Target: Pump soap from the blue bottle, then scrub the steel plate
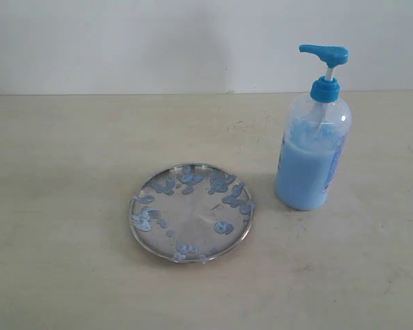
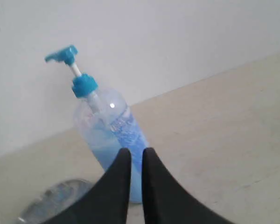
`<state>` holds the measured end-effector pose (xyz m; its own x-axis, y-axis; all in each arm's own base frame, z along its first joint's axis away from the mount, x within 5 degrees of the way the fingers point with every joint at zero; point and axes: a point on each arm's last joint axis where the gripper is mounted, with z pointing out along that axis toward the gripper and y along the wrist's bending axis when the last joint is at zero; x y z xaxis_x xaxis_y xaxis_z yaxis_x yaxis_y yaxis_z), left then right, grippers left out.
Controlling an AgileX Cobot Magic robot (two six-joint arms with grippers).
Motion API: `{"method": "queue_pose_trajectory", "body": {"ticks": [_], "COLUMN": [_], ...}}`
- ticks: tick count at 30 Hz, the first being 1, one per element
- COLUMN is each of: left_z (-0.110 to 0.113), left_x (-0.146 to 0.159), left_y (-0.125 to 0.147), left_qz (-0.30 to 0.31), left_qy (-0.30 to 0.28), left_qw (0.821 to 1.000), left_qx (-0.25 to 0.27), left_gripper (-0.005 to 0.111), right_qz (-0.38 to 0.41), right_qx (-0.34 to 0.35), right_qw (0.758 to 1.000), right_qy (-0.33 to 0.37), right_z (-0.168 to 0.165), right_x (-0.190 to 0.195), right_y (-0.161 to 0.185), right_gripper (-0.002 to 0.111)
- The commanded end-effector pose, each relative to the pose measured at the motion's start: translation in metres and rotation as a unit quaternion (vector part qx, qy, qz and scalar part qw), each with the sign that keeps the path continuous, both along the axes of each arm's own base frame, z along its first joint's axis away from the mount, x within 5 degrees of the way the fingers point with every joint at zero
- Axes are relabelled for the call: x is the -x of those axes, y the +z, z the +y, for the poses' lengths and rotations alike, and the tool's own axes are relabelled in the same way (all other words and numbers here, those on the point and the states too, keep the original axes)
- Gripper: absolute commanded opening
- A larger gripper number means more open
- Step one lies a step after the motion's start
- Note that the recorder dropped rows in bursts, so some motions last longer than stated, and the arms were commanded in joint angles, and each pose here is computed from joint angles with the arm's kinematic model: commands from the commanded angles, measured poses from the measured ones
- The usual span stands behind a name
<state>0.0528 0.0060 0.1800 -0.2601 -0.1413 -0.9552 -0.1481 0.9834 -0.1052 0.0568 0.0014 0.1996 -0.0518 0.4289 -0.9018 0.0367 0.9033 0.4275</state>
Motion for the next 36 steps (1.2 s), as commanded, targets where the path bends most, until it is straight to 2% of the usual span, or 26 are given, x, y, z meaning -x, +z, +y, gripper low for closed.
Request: {"method": "queue_pose_trajectory", "body": {"ticks": [1, 4, 7, 10, 12, 14, 16, 17, 19, 20, 21, 22, 23, 24, 25, 26, 27, 29, 30, 36], "left_z": [0.000, 0.000, 0.000, 0.000, 0.000, 0.000, 0.000, 0.000, 0.000, 0.000, 0.000, 0.000, 0.000, 0.000, 0.000, 0.000, 0.000, 0.000, 0.000, 0.000], "left_x": [0.000, 0.000, 0.000, 0.000, 0.000, 0.000, 0.000, 0.000, 0.000, 0.000, 0.000, 0.000, 0.000, 0.000, 0.000, 0.000, 0.000, 0.000, 0.000, 0.000], "left_y": [0.001, 0.001, 0.001, 0.001, 0.001, 0.001, 0.001, 0.001, 0.001, 0.001, 0.001, 0.001, 0.001, 0.001, 0.001, 0.001, 0.001, 0.001, 0.001, 0.001], "left_qz": [-0.004, -0.004, -0.004, -0.004, -0.004, -0.004, -0.004, -0.004, -0.004, -0.004, -0.004, -0.004, -0.004, -0.004, -0.004, -0.004, -0.004, -0.004, -0.004, -0.004], "left_qy": [0.000, 0.000, 0.000, 0.000, 0.000, 0.000, 0.001, 0.001, 0.001, 0.001, 0.001, 0.001, 0.001, 0.001, 0.001, 0.001, 0.001, 0.001, 0.001, 0.001], "left_qw": [1.000, 1.000, 1.000, 1.000, 1.000, 1.000, 1.000, 1.000, 1.000, 1.000, 1.000, 1.000, 1.000, 1.000, 1.000, 1.000, 1.000, 1.000, 1.000, 1.000], "left_qx": [0.000, 0.000, 0.000, 0.000, 0.000, 0.000, 0.000, 0.000, 0.000, 0.000, 0.000, 0.000, 0.000, 0.000, 0.000, 0.000, 0.000, 0.000, 0.000, 0.000], "left_gripper": [0.004, 0.004, 0.004, 0.004, 0.004, 0.004, 0.004, 0.004, 0.004, 0.004, 0.004, 0.004, 0.004, 0.004, 0.004, 0.004, 0.004, 0.004, 0.004, 0.004], "right_qz": [-0.014, -0.012, -0.058, -0.124, -0.203, -0.314, -0.357, -0.326, -0.234, -0.140, -0.020, 0.032, 0.077, 0.086, 0.082, 0.080, 0.100, 0.184, 0.209, 0.189], "right_qx": [-0.150, -0.170, -0.178, -0.197, -0.190, -0.146, -0.069, -0.031, 0.092, 0.227, 0.331, 0.359, 0.409, 0.431, 0.418, 0.395, 0.369, 0.349, 0.349, 0.284], "right_qw": [0.989, 0.985, 0.982, 0.972, 0.958, 0.932, 0.920, 0.933, 0.961, 0.962, 0.943, 0.933, 0.908, 0.896, 0.901, 0.912, 0.920, 0.912, 0.906, 0.933], "right_qy": [-0.002, -0.002, -0.019, -0.040, -0.065, -0.105, -0.146, -0.147, -0.113, -0.066, -0.013, 0.013, 0.046, 0.063, 0.076, 0.082, 0.089, 0.109, 0.118, 0.117], "right_z": [0.001, 0.001, -0.003, -0.009, -0.016, -0.025, -0.029, -0.027, -0.018, -0.010, -0.008, -0.008, -0.009, -0.008, -0.006, -0.005, -0.005, -0.008, -0.009, -0.005], "right_x": [0.000, 0.000, 0.000, 0.002, 0.006, 0.017, 0.023, 0.016, -0.003, -0.021, -0.050, -0.071, -0.099, -0.113, -0.134, -0.146, -0.156, -0.166, -0.169, -0.186], "right_y": [0.002, 0.002, 0.010, 0.021, 0.033, 0.051, 0.067, 0.078, 0.090, 0.093, 0.090, 0.082, 0.074, 0.069, 0.063, 0.056, 0.047, 0.019, 0.009, -0.008], "right_gripper": [0.000, 0.000, 0.000, 0.000, 0.000, 0.000, 0.000, 0.000, 0.000, 0.000, 0.000, 0.000, 0.000, 0.001, 0.006, 0.018, 0.035, 0.087, 0.105, 0.104]}}
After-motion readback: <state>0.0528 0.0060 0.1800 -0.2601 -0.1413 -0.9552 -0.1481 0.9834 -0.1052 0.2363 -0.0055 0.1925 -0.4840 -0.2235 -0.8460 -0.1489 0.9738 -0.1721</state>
